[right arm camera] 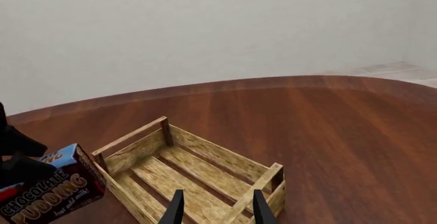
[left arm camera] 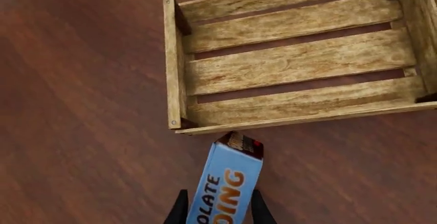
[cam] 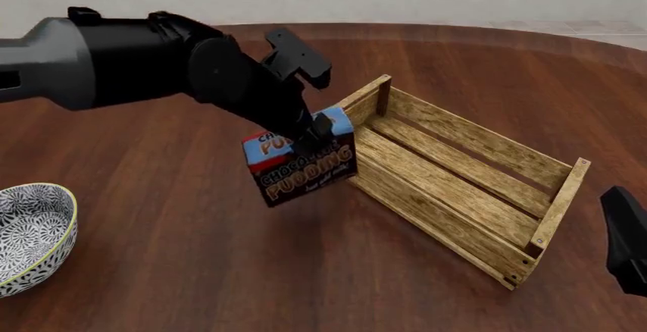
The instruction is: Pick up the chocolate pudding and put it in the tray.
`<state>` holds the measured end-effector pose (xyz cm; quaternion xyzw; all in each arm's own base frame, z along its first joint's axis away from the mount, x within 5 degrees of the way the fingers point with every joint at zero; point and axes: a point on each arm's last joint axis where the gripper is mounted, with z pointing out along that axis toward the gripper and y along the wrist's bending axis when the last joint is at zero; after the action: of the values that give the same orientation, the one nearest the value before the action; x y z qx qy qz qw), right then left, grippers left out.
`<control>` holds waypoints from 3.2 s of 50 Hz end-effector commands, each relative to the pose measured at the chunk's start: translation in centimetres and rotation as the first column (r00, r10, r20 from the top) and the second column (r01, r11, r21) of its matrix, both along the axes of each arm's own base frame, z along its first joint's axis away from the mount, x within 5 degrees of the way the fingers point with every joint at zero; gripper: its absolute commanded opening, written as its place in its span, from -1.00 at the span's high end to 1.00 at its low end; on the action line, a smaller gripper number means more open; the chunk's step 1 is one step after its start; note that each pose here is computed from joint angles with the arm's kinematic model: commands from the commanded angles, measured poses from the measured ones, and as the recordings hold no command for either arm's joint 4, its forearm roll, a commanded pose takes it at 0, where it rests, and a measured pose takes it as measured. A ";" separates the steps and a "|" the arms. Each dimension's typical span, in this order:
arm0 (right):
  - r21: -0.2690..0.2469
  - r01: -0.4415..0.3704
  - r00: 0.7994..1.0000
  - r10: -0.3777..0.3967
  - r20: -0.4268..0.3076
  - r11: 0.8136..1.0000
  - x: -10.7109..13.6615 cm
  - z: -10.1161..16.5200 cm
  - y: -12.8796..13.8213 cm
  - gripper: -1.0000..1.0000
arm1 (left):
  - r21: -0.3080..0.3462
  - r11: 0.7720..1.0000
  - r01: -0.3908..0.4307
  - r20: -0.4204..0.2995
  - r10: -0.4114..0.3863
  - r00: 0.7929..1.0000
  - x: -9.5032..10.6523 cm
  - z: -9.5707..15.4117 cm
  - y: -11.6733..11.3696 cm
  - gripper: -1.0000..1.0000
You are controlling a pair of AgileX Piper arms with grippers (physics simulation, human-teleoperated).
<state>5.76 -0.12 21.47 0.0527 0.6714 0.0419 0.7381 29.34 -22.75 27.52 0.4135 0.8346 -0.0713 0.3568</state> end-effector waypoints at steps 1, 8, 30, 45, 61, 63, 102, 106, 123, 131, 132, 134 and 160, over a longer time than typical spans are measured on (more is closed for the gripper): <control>0.002 0.002 1.000 -0.002 0.001 1.000 0.0 0.0 0.0 -1.00 | -0.009 1.000 0.000 0.032 0.000 0.999 0.6 1.6 0.3 1.00; 0.001 0.000 1.000 0.000 -0.001 1.000 0.0 0.0 0.0 -1.00 | -0.009 1.000 0.011 0.069 -0.010 0.998 0.8 3.5 0.6 1.00; 0.005 0.002 1.000 -0.002 0.000 1.000 -0.1 0.0 0.0 -1.00 | -0.037 0.999 0.000 0.064 0.002 0.998 1.3 6.6 -0.4 1.00; 0.008 0.004 1.000 -0.004 0.001 1.000 -0.1 0.0 0.0 -1.00 | -0.096 0.995 -0.029 0.052 0.034 0.998 1.9 8.0 -1.9 1.00; 0.009 0.004 1.000 -0.004 0.004 1.000 -0.1 0.0 0.0 -1.00 | -0.149 0.989 0.001 0.081 0.011 0.997 1.3 9.9 -3.7 1.00; 0.009 0.004 1.000 -0.004 0.003 1.000 -0.1 0.0 0.0 -1.00 | -0.143 0.990 0.009 0.084 0.003 0.996 1.4 9.9 -3.9 1.00; 0.014 0.006 1.000 -0.006 0.007 1.000 -0.2 0.0 0.0 -1.00 | -0.086 0.989 0.117 0.069 -0.112 0.991 3.3 9.3 -10.6 1.00; 0.013 0.004 1.000 -0.004 0.006 1.000 -0.2 0.0 0.0 -1.00 | -0.082 0.988 0.131 0.062 -0.126 0.990 2.9 9.1 -11.2 1.00; 0.008 -0.010 1.000 0.010 0.005 1.000 -0.2 0.0 0.1 -1.00 | -0.069 0.985 0.156 0.056 -0.153 0.987 3.8 8.7 -13.6 1.00; 0.005 -0.014 1.000 0.014 0.004 1.000 -0.2 0.0 0.1 -1.00 | -0.067 0.982 0.175 0.057 -0.172 0.984 3.8 8.6 -14.9 1.00; 0.005 -0.014 1.000 0.014 0.004 1.000 -0.2 0.0 0.1 -1.00 | -0.064 0.982 0.175 0.056 -0.172 0.984 3.9 8.5 -15.0 1.00; 0.006 -0.013 1.000 0.013 0.004 1.000 -0.2 0.0 0.1 -1.00 | -0.062 0.982 0.177 0.051 -0.174 0.983 3.9 8.3 -15.2 1.00; 0.004 -0.022 1.000 0.022 0.006 1.000 -0.2 0.0 0.1 -1.00 | -0.060 0.978 0.202 0.047 -0.199 0.979 4.3 6.3 -17.7 1.00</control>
<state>5.60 -0.01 21.47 0.0476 0.6701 0.0506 0.7390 33.71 -39.74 34.47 0.4745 0.7855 -0.1265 0.3767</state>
